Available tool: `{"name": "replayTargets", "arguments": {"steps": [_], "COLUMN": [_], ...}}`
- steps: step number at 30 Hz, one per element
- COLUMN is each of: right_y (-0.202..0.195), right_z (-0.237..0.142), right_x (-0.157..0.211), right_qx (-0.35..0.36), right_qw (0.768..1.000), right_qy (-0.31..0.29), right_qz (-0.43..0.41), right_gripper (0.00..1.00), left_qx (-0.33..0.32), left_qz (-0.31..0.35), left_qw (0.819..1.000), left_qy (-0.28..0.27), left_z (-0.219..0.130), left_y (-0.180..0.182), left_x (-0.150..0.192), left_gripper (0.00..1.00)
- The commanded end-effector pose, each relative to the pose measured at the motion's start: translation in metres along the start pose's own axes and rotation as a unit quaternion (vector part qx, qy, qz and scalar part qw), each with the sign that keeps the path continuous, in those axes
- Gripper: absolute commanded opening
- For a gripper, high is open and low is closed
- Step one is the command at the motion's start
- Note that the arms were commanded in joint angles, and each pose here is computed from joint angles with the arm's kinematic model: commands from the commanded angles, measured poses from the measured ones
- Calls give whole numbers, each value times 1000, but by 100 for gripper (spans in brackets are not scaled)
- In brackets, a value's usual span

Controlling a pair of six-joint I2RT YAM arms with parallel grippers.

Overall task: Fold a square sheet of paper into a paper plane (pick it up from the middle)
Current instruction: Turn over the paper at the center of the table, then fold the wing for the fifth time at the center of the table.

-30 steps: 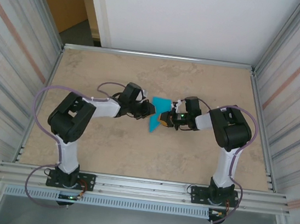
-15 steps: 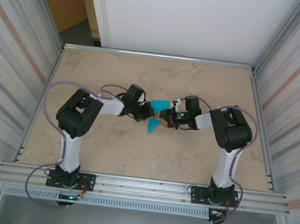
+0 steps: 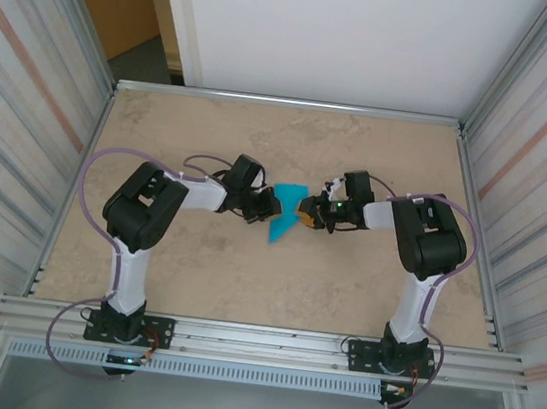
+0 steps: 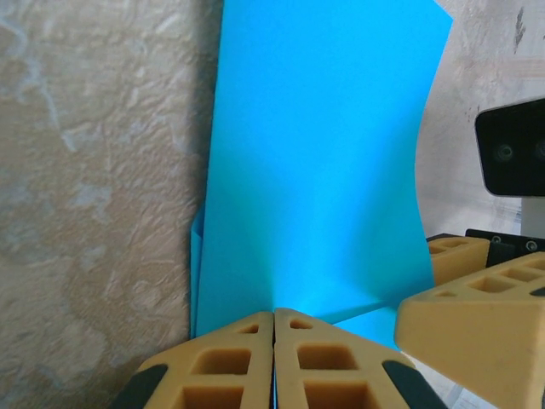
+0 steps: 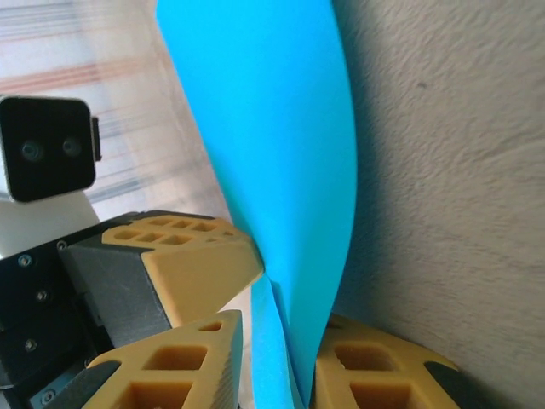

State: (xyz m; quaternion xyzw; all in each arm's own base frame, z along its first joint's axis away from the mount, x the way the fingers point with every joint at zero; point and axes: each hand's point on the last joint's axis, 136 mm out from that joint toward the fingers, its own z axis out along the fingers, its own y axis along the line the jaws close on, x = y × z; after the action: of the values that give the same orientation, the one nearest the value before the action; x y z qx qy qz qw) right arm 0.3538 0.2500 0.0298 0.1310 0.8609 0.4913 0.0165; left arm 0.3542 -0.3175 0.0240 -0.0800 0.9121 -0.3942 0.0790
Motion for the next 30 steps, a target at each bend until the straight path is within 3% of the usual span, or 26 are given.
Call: {"name": "replayTargets", "arguments": {"steps": [1,4,10,18,21,30], "right_y": [-10,-12,-4,-2,0,14], "right_z": [-7,-7,-6,-4,-7,-13], "right_x": [-11,-14,-12,-1,0,3], "right_qx": [42,61,71,116,127,123], "right_qw": [999,998,997,990,987,984], "right_qy": [-23,-27,-27,-60,-76,-92], "right_qz": [7,12,14,46,59,87], "right_gripper": [23,20,3,0,0,0], "left_qx": [-7,-5,7,-7,-35,-118], "left_qz": [12,18,45,125,180,345], "left_qw": [1000,1000,999,991,981,929], "left_qy": [12,12,-2,-52,-63,-66], "left_z": [1,-1,-10,-40,-47,-47], "left_y": [1,-1,-16,-34,-34,-26], "left_x": [4,4,-2,3,15,43], "left_gripper": [8,8,12,24,28,41]}}
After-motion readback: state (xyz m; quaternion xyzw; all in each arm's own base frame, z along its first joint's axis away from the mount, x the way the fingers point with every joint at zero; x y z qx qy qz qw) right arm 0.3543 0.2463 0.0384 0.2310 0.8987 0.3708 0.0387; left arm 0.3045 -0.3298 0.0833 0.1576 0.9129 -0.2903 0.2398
